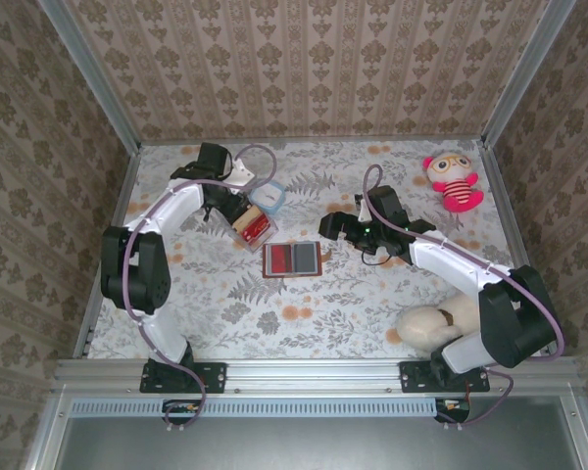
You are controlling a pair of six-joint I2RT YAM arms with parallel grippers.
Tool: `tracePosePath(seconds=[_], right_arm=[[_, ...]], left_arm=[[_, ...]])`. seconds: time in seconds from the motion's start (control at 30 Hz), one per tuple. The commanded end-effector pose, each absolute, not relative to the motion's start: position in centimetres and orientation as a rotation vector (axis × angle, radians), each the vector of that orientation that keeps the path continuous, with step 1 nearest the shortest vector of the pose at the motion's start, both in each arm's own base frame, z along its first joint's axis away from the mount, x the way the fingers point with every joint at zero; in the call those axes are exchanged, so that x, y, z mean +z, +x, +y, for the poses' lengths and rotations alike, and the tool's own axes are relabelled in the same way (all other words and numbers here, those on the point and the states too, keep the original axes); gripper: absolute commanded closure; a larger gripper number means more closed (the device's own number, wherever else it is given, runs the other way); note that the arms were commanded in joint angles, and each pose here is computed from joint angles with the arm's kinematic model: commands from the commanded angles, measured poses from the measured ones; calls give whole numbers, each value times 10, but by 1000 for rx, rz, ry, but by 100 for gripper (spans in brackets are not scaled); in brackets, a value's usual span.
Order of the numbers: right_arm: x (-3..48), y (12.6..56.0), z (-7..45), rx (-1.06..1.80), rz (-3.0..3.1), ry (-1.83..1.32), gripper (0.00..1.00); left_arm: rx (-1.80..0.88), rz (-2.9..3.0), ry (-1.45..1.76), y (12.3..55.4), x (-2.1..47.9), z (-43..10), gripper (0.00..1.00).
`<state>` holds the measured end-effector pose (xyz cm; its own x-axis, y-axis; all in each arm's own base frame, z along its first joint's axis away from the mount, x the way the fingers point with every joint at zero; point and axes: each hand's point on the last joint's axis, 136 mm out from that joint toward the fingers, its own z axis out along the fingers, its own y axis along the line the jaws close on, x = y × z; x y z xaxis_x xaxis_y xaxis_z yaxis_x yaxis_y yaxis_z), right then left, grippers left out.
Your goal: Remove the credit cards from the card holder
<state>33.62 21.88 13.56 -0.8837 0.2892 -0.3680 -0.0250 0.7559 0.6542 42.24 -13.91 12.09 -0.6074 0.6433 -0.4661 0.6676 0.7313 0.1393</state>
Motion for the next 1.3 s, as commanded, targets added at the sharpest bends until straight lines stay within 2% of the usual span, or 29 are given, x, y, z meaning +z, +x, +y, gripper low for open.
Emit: tracePosePath(seconds=[0.0,0.07,0.23,0.37,0.5,0.8,0.93,1.1,1.27], right_arm=[[141,339,222,970,2485,204,0],[141,339,222,973,2484,208,0],[142,339,223,979,2484,210,0],[142,334,228,965,2502,195,2],[138,320,242,913,2543,146,11],[93,299,284,800,2706,41,30],[76,307,294,716,2762,31,38],[60,326,287,534,2795,57,39],[44,338,285,447,2832,52,40]], left_arm=[[-27,2453,960,426,125,-132,71],[-12,2443,922,429,132,-129,63],[-14,2417,762,434,159,-126,52],[-73,2388,542,431,185,-124,35],[-217,2341,384,414,201,-130,21],[-394,2379,112,362,188,-123,1],[-465,2410,6,342,173,-121,0],[-542,2435,-135,325,159,-118,0],[-649,2454,-100,312,148,-129,1]])
